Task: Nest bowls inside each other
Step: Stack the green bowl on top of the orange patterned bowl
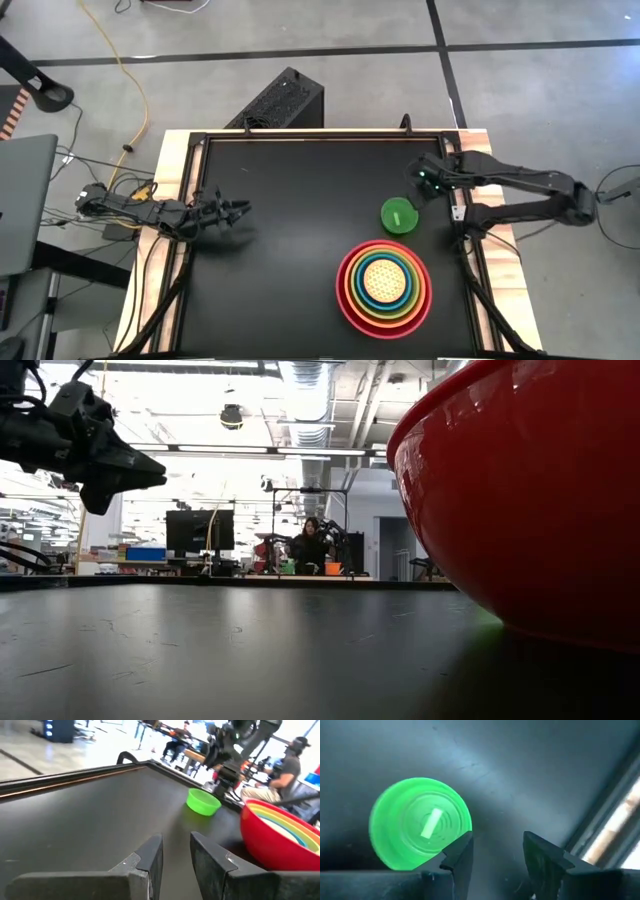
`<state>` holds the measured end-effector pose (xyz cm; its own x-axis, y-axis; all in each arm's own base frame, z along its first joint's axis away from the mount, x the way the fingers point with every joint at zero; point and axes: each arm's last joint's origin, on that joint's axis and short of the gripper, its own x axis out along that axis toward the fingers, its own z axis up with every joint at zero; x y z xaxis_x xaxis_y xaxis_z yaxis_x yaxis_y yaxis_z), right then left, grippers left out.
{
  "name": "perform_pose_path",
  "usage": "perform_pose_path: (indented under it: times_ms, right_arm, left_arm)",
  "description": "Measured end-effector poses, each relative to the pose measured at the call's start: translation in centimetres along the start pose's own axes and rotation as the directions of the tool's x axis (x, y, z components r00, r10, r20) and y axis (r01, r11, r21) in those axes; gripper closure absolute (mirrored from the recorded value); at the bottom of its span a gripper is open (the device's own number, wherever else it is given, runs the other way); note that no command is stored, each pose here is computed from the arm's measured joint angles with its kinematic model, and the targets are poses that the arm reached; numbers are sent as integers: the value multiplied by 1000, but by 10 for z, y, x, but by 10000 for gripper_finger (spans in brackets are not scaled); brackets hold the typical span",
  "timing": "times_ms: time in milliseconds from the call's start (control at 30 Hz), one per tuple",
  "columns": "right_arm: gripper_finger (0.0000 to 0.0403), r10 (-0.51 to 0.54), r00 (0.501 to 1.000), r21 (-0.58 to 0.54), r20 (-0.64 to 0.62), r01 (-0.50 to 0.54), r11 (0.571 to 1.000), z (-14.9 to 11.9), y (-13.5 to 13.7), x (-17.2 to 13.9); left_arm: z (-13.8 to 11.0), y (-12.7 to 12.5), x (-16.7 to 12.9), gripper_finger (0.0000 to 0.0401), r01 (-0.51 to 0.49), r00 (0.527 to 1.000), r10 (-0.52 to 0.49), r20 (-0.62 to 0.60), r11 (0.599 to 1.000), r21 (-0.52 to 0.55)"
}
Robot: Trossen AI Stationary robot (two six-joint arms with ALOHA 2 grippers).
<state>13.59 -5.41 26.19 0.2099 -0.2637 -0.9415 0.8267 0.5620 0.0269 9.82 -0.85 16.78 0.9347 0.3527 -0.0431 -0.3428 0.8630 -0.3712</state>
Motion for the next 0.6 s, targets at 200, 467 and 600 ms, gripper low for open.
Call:
perform_pose_path:
  times_ms: [200, 467, 600]
  right_arm:
    - [218, 43, 995, -36, -85, -46, 998, 7, -12, 46]
    - [218, 26, 981, -81, -190, -42, 996, 14, -12, 80]
    - [218, 14, 977, -105, -212, -37, 994, 15, -11, 85]
  left_arm:
    - [1, 1, 0, 314, -40, 999, 40, 18, 999, -21]
    - [1, 1, 0, 314, -42, 999, 42, 18, 999, -3]
    - [1, 1, 0, 314, -42, 999, 42, 18, 999, 25]
